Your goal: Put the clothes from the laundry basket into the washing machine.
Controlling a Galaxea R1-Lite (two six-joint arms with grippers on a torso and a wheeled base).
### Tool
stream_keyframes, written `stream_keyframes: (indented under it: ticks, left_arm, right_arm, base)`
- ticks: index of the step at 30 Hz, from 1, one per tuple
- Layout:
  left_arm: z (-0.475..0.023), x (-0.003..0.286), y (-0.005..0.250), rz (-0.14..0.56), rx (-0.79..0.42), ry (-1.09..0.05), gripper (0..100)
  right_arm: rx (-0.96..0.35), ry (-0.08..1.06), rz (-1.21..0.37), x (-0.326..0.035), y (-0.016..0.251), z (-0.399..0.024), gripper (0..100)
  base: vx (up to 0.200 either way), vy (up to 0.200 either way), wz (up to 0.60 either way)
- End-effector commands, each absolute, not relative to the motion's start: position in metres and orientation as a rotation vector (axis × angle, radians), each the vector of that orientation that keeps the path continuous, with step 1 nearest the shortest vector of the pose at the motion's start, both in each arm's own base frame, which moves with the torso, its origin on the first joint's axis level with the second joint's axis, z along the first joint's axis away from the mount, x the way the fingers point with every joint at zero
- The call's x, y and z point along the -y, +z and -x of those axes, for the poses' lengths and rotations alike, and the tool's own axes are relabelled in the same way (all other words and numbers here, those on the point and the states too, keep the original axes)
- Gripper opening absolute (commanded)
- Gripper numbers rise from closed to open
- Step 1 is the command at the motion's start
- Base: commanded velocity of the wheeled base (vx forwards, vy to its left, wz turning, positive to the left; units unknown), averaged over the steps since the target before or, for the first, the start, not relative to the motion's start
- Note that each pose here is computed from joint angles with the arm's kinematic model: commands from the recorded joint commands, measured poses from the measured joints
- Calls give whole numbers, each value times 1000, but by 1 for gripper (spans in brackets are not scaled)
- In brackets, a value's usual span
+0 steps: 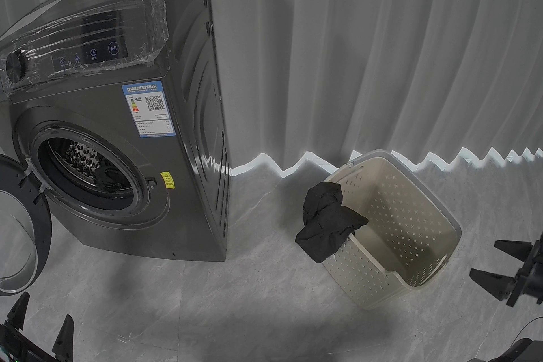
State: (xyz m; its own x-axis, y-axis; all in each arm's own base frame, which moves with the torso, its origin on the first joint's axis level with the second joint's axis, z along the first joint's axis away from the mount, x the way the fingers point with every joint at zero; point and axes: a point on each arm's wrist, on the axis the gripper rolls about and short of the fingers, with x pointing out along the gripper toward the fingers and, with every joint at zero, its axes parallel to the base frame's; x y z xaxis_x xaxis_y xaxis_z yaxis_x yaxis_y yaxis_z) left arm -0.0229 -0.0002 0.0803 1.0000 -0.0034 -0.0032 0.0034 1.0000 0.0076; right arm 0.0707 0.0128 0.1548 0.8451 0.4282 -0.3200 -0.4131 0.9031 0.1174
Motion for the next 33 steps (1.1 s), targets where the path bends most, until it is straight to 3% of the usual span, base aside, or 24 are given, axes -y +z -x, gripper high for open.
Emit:
stream_keyframes:
  ticks: [1, 13, 14, 18, 22, 33]
  left_arm:
    - [23, 0, 75, -8, -3, -3, 100]
    - [23, 0, 75, -8, -3, -3, 100]
    - [23, 0, 75, -6, -5, -6, 100]
    - [23, 0, 75, -6, -5, -8, 100]
    - [23, 0, 75, -6, -3, -8, 100]
    - [23, 0, 75, -8, -5, -6, 100]
  right_arm:
    - [-642, 515, -187, -50, 124, -164, 100]
    - [-644, 499, -195, -89, 77, -224, 100]
    - [-626, 489, -183, -97, 62, -235, 100]
    - [-615, 504, -176, -109, 43, -249, 100]
    - [-603, 487, -168, -118, 34, -266, 100]
    - [-613, 464, -170, -130, -2, -307, 100]
  base:
    - [0, -200, 0]
    - [0, 0, 0]
    - [200, 200, 0]
    - [200, 200, 0]
    - [200, 200, 0]
    - [0, 0, 0]
